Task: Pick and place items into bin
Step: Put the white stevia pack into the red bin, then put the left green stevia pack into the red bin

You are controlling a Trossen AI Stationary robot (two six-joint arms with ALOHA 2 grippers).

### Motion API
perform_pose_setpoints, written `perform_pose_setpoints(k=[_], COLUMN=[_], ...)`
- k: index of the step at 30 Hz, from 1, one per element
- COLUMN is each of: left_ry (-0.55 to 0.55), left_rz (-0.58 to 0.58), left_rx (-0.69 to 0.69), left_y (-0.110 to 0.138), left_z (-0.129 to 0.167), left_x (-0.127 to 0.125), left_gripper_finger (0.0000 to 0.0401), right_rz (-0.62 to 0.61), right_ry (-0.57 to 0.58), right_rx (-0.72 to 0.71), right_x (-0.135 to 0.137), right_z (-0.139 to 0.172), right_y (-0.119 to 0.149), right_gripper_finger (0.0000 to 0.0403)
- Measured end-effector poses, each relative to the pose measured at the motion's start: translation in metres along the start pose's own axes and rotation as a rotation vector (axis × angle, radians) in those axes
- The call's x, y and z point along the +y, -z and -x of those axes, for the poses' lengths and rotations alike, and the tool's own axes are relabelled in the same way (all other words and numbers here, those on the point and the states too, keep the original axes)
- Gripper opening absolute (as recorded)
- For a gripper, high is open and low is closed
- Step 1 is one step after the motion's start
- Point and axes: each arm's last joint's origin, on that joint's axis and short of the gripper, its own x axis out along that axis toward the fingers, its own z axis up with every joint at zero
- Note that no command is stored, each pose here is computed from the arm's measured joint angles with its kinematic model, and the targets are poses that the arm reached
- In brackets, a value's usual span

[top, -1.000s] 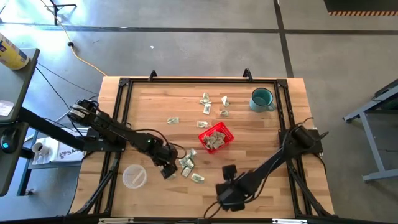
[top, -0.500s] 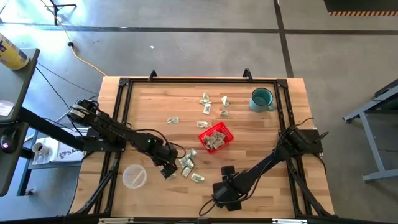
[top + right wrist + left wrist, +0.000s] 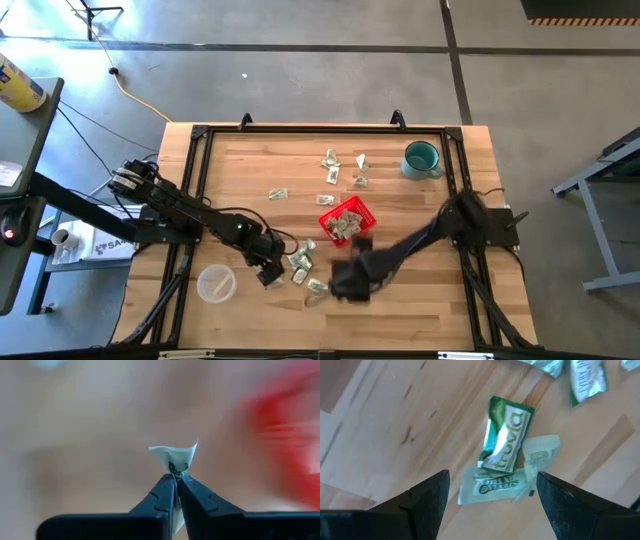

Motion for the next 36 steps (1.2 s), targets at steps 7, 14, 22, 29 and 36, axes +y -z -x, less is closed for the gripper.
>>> perform_pose_setpoints(k=[7,14,22,29,36], left_ry=[-0.034,-0.039,-0.045,-0.018,0.021], left_rz=[-0.027,-0.053,-0.051,0.036,0.084], left_rx=[-0.029,-0.053,-0.058,-0.037,-0.078], left_y=[-0.001,-0.004,-0.014,-0.012,-0.004], left_z=[0.0,0.001,0.003,0.001,-0.004], left_x=[0.002,0.003,0.01,0.008,-0.005], left_gripper_finger=[0.0333,0.0333,0.0333,0.0333,0.0331], right_rz=[-0.227,-0.313,-0.37,-0.19,-0.044], right_ry=[0.117,-0.139,-0.181,-0.152,-0.006], right_rx=[-0.113,0.01,0.019,0.097,0.106], right_x=[-0.085,-0.144,-0.167,-0.151,-0.132], right_z=[0.048,0.03,0.022,0.038,0.051], right_y=[-0.018,-0.035,-0.04,-0.024,-0.011], right_gripper_finger=[0.0015,0.0011,0.012,0.0251,0.0297])
